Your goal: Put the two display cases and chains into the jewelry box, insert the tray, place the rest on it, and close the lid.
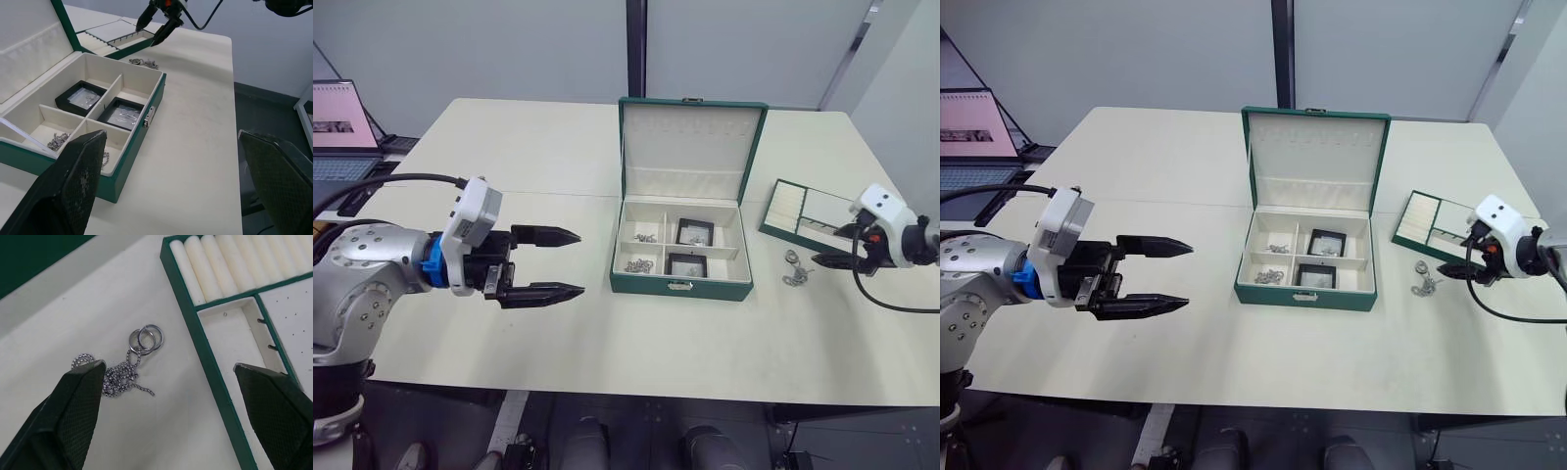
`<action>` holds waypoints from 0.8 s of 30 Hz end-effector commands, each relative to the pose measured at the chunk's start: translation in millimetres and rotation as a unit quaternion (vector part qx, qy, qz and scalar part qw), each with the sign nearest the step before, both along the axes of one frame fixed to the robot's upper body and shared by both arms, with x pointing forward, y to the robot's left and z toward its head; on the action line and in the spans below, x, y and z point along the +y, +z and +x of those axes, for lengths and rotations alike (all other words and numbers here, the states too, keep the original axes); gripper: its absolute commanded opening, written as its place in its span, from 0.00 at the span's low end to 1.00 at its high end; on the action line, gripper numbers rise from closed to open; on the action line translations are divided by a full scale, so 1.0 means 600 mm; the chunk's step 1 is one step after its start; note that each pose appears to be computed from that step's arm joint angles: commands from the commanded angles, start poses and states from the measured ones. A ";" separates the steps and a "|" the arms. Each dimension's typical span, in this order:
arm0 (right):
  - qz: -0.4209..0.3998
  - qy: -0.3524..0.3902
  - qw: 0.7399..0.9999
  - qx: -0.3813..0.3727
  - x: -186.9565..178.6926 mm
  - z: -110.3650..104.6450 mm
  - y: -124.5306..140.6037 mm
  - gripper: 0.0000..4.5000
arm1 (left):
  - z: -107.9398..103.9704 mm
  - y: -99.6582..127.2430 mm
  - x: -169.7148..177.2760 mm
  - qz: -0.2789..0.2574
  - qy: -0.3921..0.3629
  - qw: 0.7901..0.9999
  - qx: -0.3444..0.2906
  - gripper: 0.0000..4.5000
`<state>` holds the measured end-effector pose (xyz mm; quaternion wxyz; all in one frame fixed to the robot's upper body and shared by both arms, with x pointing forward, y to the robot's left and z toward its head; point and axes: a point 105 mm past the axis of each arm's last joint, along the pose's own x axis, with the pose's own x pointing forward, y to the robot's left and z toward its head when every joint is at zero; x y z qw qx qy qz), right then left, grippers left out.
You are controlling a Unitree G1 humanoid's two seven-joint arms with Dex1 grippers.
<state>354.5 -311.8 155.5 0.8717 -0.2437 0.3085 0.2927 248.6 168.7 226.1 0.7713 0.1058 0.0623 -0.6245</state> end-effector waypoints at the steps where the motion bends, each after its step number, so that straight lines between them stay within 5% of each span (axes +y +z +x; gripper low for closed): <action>1: -0.016 0.000 1.000 -0.017 -0.012 0.017 0.008 0.99 | -0.011 0.017 0.001 0.002 0.002 1.000 -0.019 1.00; 12: -0.024 -0.002 0.999 -0.041 -0.006 0.056 0.003 0.99 | -0.011 0.026 0.007 0.012 0.017 1.000 -0.023 1.00; 24: -0.049 -0.001 0.999 -0.021 -0.010 0.054 0.000 0.99 | -0.012 0.028 0.005 0.010 0.020 0.999 -0.025 1.00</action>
